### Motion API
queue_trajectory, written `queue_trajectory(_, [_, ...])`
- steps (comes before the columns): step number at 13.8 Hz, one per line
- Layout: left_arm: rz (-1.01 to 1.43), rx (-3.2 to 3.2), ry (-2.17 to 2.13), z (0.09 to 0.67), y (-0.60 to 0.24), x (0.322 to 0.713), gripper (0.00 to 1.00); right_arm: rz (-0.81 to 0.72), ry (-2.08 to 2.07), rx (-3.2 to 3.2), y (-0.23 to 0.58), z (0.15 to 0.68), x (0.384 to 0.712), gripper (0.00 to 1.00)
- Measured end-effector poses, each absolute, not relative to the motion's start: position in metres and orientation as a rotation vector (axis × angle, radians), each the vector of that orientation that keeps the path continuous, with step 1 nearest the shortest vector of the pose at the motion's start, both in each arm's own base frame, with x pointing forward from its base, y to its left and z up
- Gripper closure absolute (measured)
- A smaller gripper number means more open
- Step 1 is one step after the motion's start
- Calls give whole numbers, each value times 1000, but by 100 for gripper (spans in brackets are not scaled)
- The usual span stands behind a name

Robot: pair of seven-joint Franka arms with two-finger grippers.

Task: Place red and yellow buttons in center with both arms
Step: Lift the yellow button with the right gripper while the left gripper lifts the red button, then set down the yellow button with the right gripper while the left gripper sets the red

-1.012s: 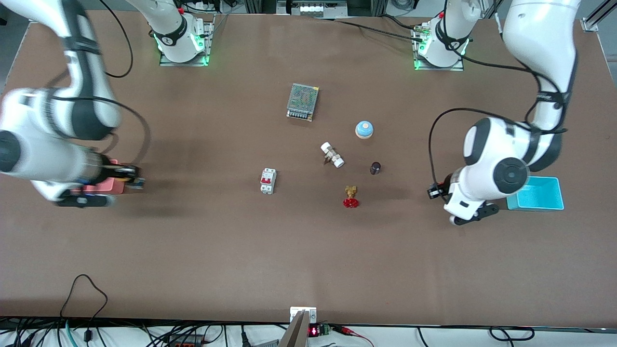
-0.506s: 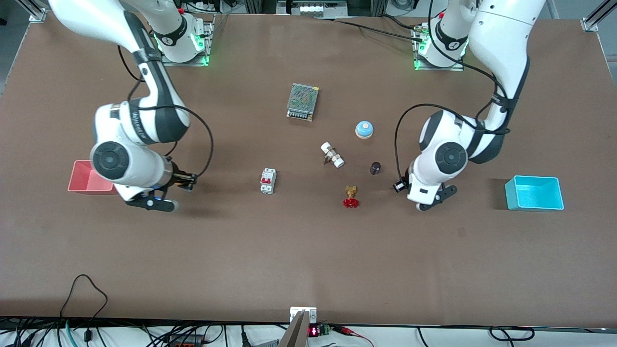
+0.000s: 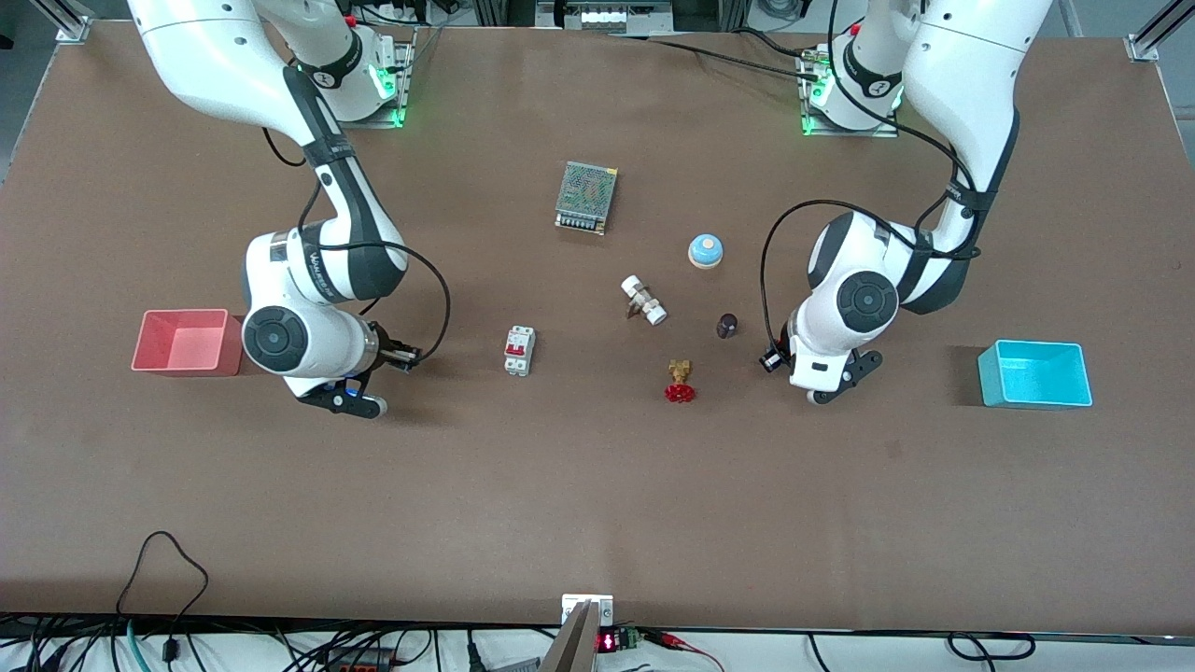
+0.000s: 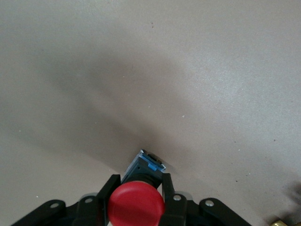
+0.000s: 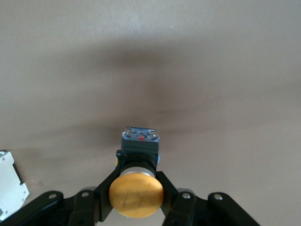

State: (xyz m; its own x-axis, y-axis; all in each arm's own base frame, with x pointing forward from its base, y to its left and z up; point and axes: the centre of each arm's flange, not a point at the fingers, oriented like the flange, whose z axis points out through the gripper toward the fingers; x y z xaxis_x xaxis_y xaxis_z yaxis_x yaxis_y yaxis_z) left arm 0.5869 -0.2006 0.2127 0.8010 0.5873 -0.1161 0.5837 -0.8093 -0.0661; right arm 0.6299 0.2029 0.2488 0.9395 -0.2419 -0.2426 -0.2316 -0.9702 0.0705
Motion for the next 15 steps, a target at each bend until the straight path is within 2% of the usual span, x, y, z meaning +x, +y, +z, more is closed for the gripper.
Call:
queue_trajectory(5, [206,-2953,-965,212,-200,587,7,-412,-511,3038,233,232,627,63])
queue_trajectory(6, [206,-2953,-965,212,-200,587,1,-424,-521,3034,232,227,627,63])
queue_trajectory(10, [194,-2966,-925,228,-192,594,0,-420,-532,3035,231,217,629,63])
queue_trajectory(13, [233,-3006,-738,285,-163,616,0,-427,-594,3049,233,219,631,40])
queue_trajectory(15, [244,-3047,-590,327,-145,631,0,-390,-623,3084,237,235,642,17])
